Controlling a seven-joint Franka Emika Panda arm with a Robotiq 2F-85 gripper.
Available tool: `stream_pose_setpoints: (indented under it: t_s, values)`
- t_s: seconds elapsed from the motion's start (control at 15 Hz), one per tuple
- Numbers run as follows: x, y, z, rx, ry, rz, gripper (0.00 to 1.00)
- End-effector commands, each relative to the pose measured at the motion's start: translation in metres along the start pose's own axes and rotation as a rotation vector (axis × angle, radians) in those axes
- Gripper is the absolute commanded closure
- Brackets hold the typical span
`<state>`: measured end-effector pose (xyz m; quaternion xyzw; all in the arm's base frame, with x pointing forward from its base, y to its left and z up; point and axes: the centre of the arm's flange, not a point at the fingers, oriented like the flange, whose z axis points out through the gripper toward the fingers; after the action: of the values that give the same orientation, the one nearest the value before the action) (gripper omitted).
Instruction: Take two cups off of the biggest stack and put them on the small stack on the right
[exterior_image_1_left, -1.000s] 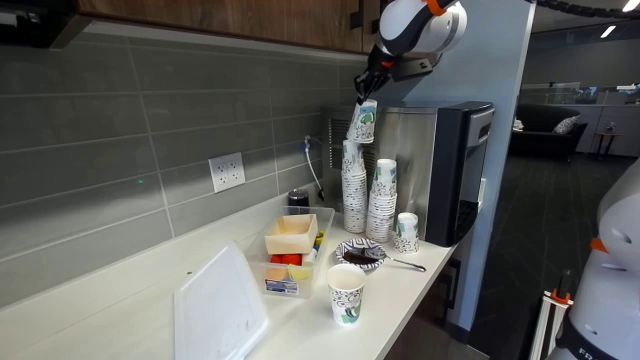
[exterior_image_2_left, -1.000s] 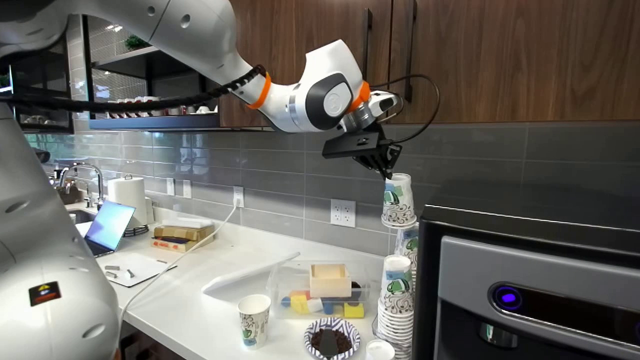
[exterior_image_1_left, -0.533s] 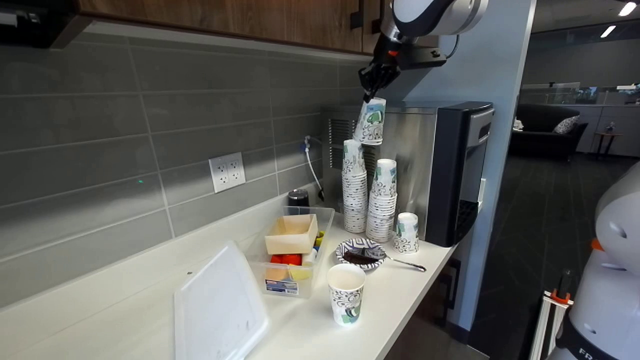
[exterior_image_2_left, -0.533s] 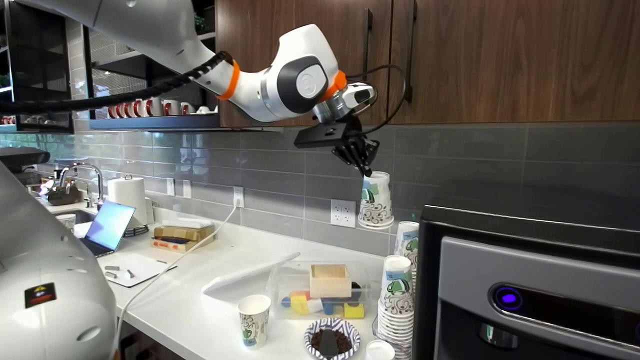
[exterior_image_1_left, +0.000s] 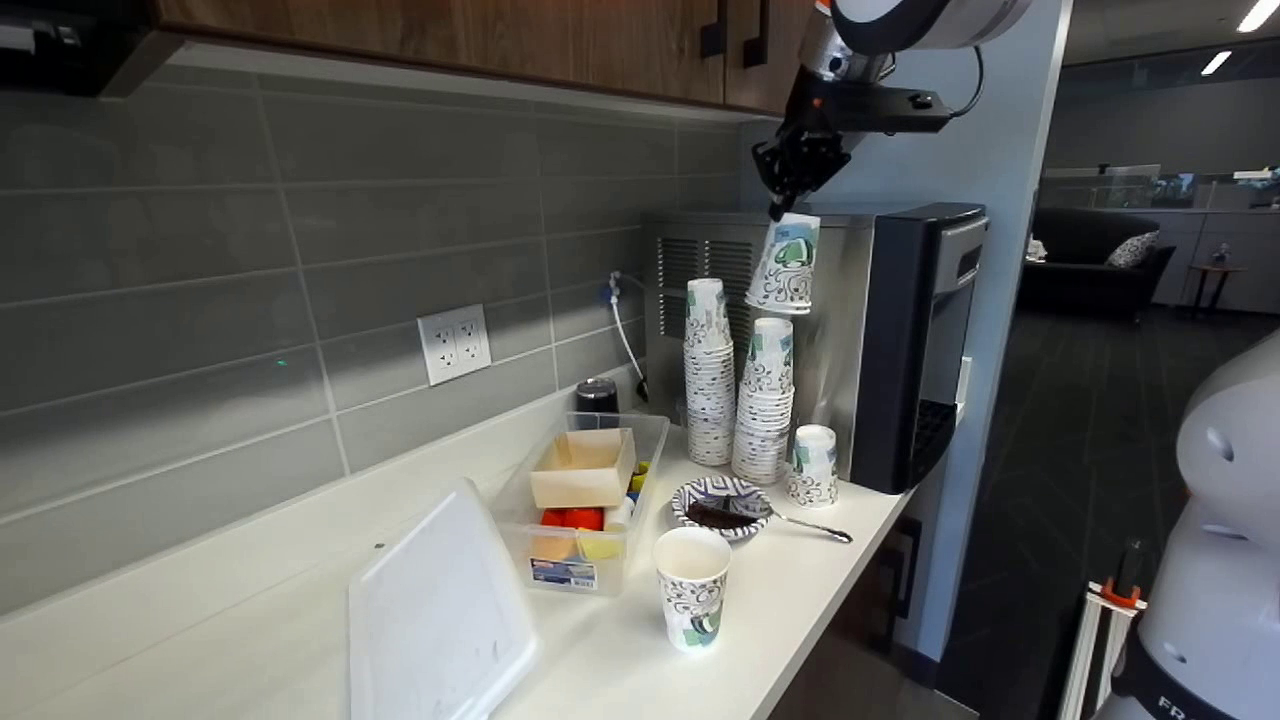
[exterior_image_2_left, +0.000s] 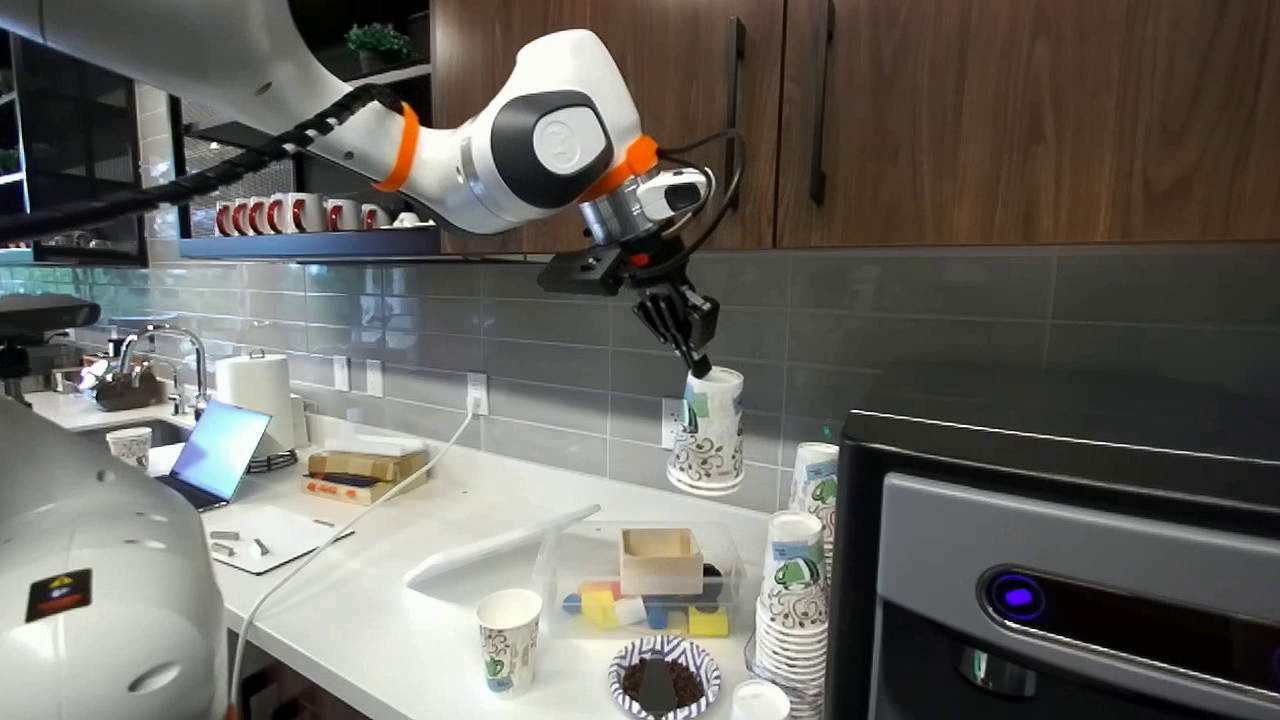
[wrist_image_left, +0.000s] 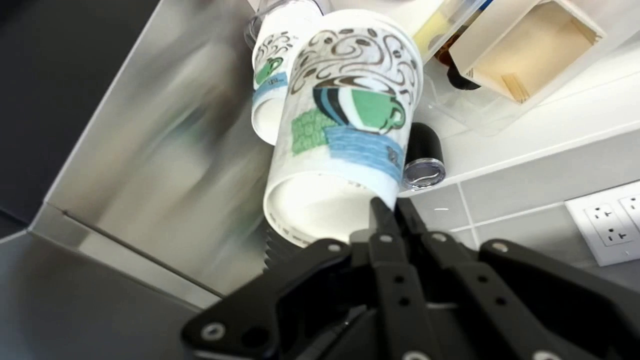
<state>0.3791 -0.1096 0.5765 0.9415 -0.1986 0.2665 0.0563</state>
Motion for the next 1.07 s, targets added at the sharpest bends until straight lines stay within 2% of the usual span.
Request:
stream_pose_setpoints:
  t_s: [0.0, 0.33, 0.6, 1.0]
  values:
    - [-0.027, 0.019, 0.001, -0.037, 0.005, 0.116, 0.99]
    - [-0.039, 0.052, 0.039, -0.058, -0.027, 0.206, 0.99]
    - [-0.028, 0.073, 0.071, -0.064, -0.012, 0.215, 0.99]
    - [-0.024, 0.082, 0.126, -0.089, -0.085, 0.225, 0.99]
